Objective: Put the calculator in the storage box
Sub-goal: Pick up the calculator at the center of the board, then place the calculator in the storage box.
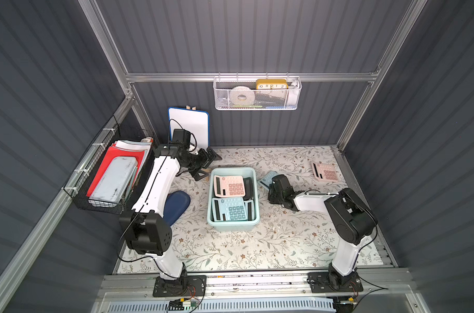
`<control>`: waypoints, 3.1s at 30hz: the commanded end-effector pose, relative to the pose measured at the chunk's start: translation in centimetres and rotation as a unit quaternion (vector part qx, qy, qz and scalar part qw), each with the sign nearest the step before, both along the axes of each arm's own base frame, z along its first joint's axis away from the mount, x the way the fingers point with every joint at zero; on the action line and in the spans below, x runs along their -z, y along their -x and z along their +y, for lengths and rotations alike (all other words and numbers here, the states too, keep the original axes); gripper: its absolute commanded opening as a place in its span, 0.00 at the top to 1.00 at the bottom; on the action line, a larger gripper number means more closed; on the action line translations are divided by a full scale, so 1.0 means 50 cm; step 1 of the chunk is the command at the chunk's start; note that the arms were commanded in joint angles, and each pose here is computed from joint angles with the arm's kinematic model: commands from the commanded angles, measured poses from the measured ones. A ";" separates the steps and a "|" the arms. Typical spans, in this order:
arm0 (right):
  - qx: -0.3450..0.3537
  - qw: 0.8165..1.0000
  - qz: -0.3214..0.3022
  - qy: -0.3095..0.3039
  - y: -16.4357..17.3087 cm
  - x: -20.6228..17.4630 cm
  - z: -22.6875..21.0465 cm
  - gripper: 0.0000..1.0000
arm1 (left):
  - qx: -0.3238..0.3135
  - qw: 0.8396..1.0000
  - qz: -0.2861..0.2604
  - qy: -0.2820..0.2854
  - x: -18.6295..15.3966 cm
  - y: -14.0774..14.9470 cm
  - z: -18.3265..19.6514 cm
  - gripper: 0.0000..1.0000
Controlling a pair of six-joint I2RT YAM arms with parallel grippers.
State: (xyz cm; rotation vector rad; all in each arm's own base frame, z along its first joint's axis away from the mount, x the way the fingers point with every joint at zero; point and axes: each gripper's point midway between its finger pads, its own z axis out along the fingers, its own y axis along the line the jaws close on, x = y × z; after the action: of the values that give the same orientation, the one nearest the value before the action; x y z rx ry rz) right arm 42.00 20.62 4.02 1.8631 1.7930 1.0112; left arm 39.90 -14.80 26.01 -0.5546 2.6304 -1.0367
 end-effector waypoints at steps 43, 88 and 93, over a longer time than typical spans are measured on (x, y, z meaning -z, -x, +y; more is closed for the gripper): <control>-0.453 0.870 -0.194 -0.032 0.106 -0.447 0.101 1.00 | 0.044 0.995 -0.047 0.071 -0.076 0.070 -0.021 0.01; -0.581 0.760 -0.127 -0.261 0.203 -0.433 0.258 1.00 | 0.159 0.946 -0.018 0.280 -0.021 0.135 -0.103 0.84; -0.574 0.771 -0.130 -0.245 0.193 -0.435 0.261 0.93 | 0.156 0.950 -0.030 0.268 -0.030 0.119 -0.102 0.88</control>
State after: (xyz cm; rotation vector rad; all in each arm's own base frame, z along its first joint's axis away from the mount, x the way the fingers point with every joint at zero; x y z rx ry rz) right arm 31.96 32.73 24.57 0.5729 2.6646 2.1725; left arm 34.11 -19.45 25.84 -0.2627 2.4386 -1.8363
